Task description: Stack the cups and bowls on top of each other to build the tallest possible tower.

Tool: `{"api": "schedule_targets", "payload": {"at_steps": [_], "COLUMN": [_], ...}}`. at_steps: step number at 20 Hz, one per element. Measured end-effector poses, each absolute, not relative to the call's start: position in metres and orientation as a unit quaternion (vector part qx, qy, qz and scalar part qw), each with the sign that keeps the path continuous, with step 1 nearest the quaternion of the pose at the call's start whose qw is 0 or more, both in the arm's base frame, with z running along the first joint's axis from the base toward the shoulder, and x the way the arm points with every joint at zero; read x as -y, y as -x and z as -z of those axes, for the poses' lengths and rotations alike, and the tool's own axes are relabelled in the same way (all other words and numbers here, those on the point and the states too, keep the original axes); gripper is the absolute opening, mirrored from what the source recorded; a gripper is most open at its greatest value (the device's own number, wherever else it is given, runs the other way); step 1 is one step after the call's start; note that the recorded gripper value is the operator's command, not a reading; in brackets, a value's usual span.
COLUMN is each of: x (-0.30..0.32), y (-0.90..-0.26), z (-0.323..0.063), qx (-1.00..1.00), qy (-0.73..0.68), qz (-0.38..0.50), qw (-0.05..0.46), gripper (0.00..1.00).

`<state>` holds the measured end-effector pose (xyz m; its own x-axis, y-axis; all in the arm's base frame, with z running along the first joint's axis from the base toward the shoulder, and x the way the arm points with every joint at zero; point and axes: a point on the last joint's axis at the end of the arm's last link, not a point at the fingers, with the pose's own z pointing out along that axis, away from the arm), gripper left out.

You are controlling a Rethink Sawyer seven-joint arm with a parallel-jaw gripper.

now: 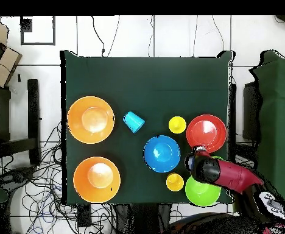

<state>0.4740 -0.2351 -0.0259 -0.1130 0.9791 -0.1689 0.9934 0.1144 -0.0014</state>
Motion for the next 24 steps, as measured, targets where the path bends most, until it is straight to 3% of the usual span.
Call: {"api": "schedule_targets", "payload": {"at_steps": [24], "x": [0.2428], "y": [-0.4831], "z": [0.0266], "qx": [-0.744], "qy": [-0.662], "qz": [0.058], "qw": [0.073], "gripper": [1.0]}}
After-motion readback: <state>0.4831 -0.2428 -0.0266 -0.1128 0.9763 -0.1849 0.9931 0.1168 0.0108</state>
